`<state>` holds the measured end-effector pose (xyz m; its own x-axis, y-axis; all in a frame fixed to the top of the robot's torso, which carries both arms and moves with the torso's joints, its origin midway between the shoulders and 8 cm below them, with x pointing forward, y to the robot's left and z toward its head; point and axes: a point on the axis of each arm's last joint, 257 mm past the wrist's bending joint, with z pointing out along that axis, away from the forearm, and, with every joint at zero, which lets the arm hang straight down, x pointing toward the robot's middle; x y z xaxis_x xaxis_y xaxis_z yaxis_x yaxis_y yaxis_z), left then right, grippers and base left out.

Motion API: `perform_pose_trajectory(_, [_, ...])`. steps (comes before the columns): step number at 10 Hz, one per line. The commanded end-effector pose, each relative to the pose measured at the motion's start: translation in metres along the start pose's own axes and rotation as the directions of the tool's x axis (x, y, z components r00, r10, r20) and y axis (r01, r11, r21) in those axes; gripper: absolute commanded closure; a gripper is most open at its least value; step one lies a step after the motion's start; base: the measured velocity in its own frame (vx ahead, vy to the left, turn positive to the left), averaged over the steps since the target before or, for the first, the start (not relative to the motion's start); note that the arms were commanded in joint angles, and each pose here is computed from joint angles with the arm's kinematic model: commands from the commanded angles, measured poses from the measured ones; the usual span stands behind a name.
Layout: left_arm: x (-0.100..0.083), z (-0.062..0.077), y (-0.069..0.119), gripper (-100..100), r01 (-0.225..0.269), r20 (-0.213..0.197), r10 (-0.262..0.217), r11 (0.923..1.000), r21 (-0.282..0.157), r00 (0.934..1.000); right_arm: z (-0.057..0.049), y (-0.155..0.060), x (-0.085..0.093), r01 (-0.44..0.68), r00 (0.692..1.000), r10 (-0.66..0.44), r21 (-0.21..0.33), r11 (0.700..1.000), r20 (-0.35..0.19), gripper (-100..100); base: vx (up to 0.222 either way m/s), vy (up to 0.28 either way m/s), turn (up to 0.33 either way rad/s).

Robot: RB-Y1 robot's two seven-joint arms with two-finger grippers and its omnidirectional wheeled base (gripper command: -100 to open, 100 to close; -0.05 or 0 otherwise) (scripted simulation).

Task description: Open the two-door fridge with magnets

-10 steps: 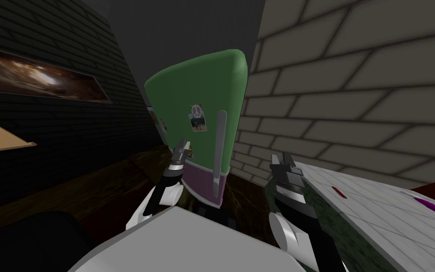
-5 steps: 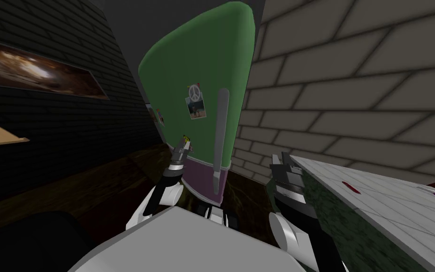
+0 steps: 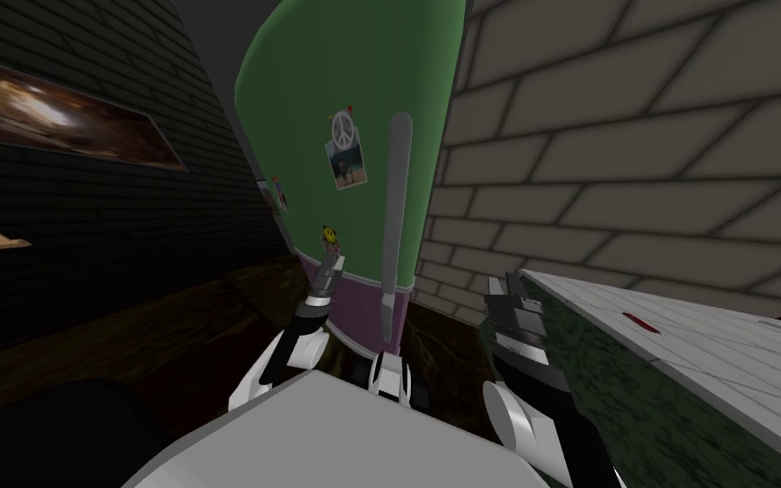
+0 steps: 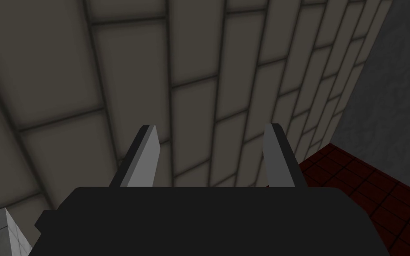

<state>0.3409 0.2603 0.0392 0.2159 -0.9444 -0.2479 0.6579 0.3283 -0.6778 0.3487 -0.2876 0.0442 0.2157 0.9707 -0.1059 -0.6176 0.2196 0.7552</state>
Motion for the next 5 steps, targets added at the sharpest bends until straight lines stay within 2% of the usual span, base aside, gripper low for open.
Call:
perform_pose_trajectory(1, [0.008,-0.004,0.011,-100,0.0,-0.029,-0.001,1.0,-0.005,0.9996,0.0,0.0,0.0,0.0,1.0,0.0,0.0,1.0,0.0,0,-0.037,-0.046,-0.018])
perform_pose_trajectory(5, [0.022,-0.014,0.036,-100,0.014,-0.051,-0.015,0.9995,-0.027,0.9986,0.0,0.0,0.0,0.0,1.0,0.0,0.0,1.0,0.0,0,-0.035,-0.049,-0.032])
